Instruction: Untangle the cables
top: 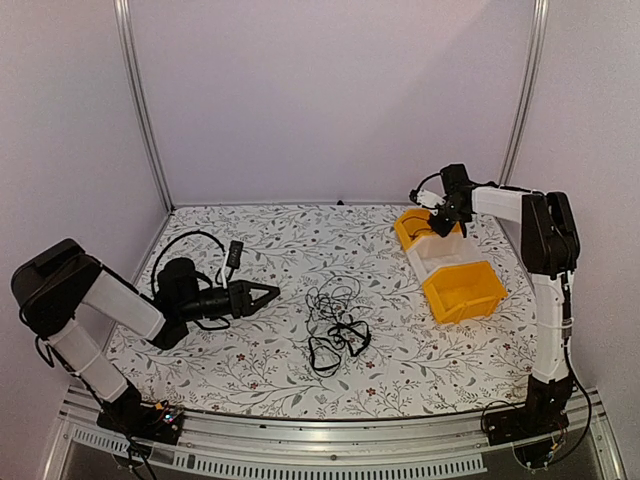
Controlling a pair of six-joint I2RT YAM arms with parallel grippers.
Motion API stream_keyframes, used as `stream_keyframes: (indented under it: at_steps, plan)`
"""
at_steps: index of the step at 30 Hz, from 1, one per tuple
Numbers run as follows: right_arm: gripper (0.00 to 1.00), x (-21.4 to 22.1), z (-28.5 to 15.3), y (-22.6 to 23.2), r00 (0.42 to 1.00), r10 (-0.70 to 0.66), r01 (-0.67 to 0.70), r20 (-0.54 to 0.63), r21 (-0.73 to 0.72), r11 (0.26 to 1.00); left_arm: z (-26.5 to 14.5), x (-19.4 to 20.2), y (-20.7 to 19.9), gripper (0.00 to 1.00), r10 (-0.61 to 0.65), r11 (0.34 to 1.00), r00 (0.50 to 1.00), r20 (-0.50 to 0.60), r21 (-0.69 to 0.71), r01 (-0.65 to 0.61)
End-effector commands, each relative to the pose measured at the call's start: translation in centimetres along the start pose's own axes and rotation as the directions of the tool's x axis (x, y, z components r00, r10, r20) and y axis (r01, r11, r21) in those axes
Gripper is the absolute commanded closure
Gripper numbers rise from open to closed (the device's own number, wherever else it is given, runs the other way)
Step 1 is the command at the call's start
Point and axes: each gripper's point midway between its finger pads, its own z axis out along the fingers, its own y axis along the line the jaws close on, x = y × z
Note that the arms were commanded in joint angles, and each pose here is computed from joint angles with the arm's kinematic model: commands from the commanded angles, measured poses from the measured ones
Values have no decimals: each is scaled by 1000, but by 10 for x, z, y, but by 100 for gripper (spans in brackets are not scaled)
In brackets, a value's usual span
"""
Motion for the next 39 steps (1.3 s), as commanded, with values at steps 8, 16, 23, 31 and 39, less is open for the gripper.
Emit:
stream_keyframes:
  at_steps: [8,16,23,31,39]
  plan:
    - [60,-5,-49,-7,999,53,-53,2,-14,999,23,-8,-4,63,106,983,990,-95,-143,-119]
    - [46,-34,-157,12,969,140,-123,202,-94,988,40,-8,-2,62,217,904,941,-260,-310,-294]
    - [49,-55,-206,135,906,162,39,390,-460,887,46,19,-6,61,199,890,908,-368,-320,-325]
    - [50,-37,-207,273,894,-55,331,445,-571,752,40,87,-31,52,232,912,819,-524,-175,-371]
    - [51,-27,-202,316,909,-49,343,414,-677,651,48,111,-7,54,326,815,697,-639,-183,-549]
